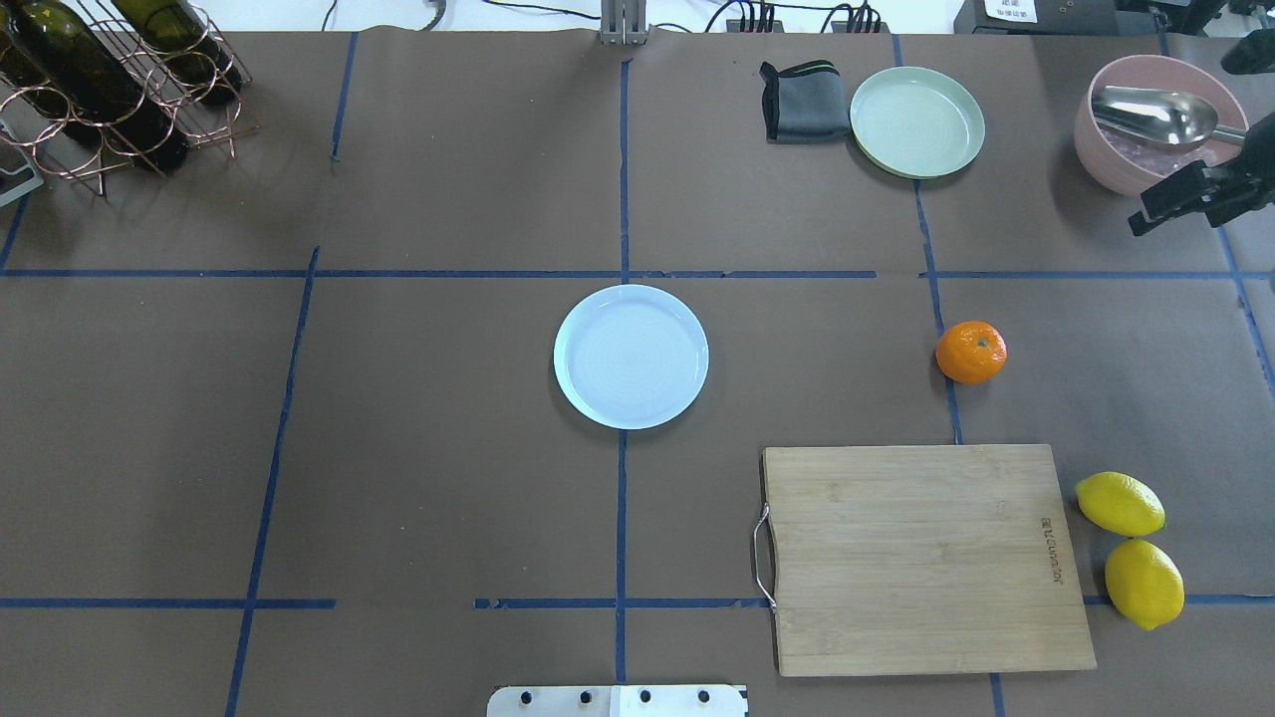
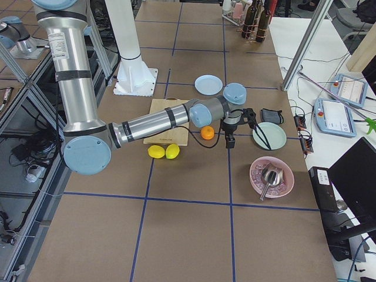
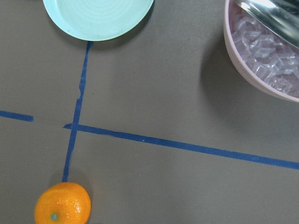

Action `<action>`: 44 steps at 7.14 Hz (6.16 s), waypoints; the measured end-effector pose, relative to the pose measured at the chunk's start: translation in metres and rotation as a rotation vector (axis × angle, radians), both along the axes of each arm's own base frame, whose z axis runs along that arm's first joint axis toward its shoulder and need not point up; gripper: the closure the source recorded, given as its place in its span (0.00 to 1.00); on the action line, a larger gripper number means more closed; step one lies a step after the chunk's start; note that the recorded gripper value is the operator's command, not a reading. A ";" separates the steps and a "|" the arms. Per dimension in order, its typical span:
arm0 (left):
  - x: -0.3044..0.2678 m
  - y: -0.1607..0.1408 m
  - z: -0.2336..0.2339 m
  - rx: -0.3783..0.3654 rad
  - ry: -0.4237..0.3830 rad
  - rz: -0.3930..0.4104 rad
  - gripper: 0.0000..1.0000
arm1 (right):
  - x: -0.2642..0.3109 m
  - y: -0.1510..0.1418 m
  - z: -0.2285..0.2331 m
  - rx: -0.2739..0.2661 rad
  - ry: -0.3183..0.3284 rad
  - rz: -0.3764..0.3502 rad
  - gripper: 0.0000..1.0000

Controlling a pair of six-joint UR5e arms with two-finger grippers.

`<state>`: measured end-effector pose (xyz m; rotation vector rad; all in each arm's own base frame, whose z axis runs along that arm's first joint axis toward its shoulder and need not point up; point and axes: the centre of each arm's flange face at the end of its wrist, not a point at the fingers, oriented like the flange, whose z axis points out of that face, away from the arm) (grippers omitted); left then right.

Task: Pick orange to plate
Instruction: 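Lower the right gripper down over the orange, then close the right gripper around the orange, then carry the orange with the right gripper onto the light blue plate, then open the right gripper and lift it away from the plate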

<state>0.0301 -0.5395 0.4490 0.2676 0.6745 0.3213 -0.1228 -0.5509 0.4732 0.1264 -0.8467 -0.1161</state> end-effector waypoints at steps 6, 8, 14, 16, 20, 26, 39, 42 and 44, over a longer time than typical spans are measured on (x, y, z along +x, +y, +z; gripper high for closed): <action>-0.123 0.098 0.169 -0.209 0.011 -0.077 0.00 | -0.122 0.015 -0.031 0.020 0.072 0.007 0.00; -0.123 0.102 0.170 -0.212 0.023 -0.077 0.00 | -0.169 0.033 -0.034 0.007 0.079 0.032 0.00; -0.123 0.102 0.166 -0.202 0.025 -0.077 0.00 | -0.227 0.064 -0.014 0.022 0.140 0.042 0.00; -0.123 0.103 0.166 -0.201 0.025 -0.077 0.00 | -0.229 0.066 -0.006 0.029 0.161 0.040 0.00; -0.123 0.102 0.165 -0.200 0.025 -0.077 0.00 | -0.250 0.074 0.003 0.027 0.188 0.018 1.00; -0.123 0.101 0.163 -0.196 0.027 -0.078 0.00 | -0.342 0.034 -0.187 -0.074 0.132 0.110 1.00; -0.122 0.099 0.161 -0.182 0.028 -0.078 0.00 | -0.413 -0.005 -0.285 -0.138 0.095 0.133 0.00; -0.119 0.099 0.163 -0.185 0.067 -0.072 0.00 | -0.210 -0.033 -0.205 0.004 0.167 -0.068 0.00; -0.115 0.098 0.161 -0.178 0.128 -0.066 0.00 | -0.062 -0.046 -0.117 0.090 0.181 -0.211 0.00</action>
